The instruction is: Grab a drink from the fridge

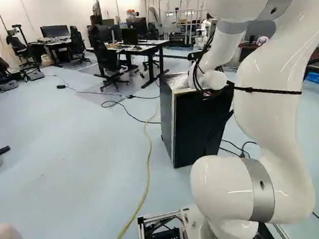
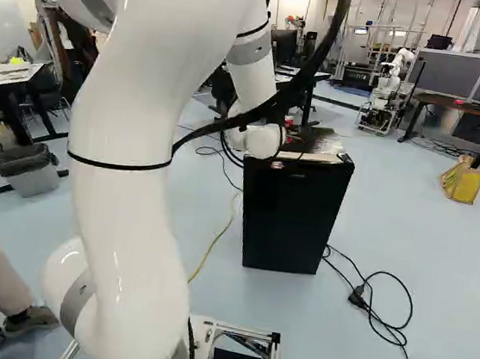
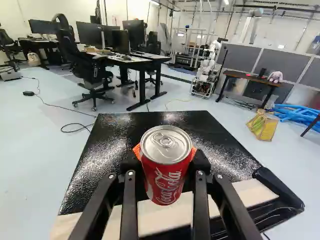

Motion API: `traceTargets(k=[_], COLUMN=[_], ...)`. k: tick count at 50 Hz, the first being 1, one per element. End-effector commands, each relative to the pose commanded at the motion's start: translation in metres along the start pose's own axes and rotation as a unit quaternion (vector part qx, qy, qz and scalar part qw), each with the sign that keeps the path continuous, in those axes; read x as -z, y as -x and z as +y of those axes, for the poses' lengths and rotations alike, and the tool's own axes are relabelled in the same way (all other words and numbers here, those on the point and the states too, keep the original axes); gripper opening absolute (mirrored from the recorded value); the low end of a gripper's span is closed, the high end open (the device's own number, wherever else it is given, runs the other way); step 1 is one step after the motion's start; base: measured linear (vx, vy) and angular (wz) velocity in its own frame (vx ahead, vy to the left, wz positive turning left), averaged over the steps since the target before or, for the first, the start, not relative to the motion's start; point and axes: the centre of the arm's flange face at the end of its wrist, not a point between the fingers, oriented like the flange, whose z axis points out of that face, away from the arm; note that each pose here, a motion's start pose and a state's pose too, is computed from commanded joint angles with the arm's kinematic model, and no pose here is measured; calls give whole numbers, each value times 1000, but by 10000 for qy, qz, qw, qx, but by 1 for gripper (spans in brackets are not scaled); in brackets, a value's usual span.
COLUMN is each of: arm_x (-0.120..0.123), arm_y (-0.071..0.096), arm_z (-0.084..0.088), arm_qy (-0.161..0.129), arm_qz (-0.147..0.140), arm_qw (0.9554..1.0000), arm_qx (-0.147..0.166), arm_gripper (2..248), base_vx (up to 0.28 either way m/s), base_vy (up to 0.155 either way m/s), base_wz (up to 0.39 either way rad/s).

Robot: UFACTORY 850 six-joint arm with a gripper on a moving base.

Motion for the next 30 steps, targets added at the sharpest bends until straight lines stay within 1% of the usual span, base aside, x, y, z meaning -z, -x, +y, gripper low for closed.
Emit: traceTargets(k=[15, 30], arm_x=[27, 64], arm_y=[2, 7], arm_z=[-23, -50], arm_qy=[-107, -245], arm_qz=[-49, -116], arm_qw=[9999, 9996], arm_qx=[-40, -86], arm_gripper=[99, 99], base_vx=[0, 0], base_vy=[0, 0], base_wz=[0, 0])
